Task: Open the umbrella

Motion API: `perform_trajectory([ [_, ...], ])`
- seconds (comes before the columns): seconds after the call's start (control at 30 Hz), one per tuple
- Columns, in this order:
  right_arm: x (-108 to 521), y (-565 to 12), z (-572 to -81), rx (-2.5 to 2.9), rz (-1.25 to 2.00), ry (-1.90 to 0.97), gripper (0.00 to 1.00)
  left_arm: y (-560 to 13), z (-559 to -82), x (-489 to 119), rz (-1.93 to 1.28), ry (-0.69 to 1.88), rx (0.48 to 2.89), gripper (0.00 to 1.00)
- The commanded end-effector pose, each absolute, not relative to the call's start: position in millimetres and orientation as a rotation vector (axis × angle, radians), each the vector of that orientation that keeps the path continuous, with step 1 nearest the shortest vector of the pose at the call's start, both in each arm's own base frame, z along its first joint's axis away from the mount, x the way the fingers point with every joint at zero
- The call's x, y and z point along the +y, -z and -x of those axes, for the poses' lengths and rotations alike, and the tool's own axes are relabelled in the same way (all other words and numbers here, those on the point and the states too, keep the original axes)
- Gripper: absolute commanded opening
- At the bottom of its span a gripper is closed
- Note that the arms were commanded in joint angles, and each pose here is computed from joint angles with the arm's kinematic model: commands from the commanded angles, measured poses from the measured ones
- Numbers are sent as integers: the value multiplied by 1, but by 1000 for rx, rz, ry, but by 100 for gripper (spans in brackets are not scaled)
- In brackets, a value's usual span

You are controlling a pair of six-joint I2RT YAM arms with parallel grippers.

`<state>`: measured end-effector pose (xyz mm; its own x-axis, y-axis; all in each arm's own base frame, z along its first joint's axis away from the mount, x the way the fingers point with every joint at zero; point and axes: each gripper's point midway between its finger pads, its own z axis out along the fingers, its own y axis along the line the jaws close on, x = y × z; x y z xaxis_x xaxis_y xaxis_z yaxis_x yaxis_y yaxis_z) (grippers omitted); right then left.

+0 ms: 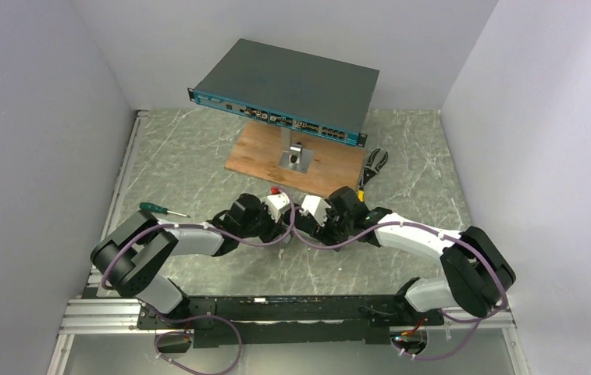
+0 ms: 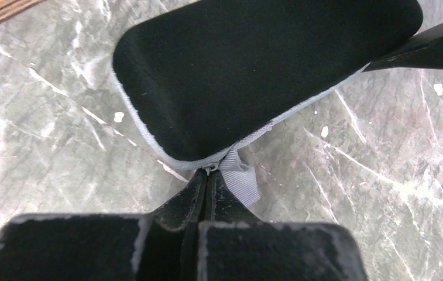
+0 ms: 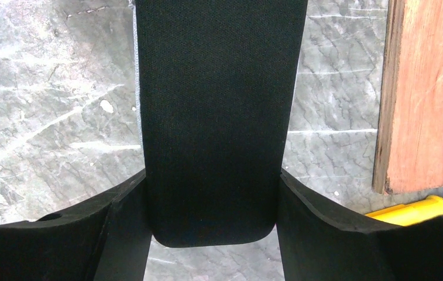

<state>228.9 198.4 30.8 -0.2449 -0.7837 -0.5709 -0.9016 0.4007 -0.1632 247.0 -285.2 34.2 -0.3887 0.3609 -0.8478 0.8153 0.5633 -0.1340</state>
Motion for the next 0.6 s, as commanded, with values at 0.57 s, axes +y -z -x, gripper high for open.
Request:
perform_trajectory([
  [0.57, 172, -8, -190, 1895, 1872, -307, 22, -78, -286, -262, -992, 658, 1799, 0],
])
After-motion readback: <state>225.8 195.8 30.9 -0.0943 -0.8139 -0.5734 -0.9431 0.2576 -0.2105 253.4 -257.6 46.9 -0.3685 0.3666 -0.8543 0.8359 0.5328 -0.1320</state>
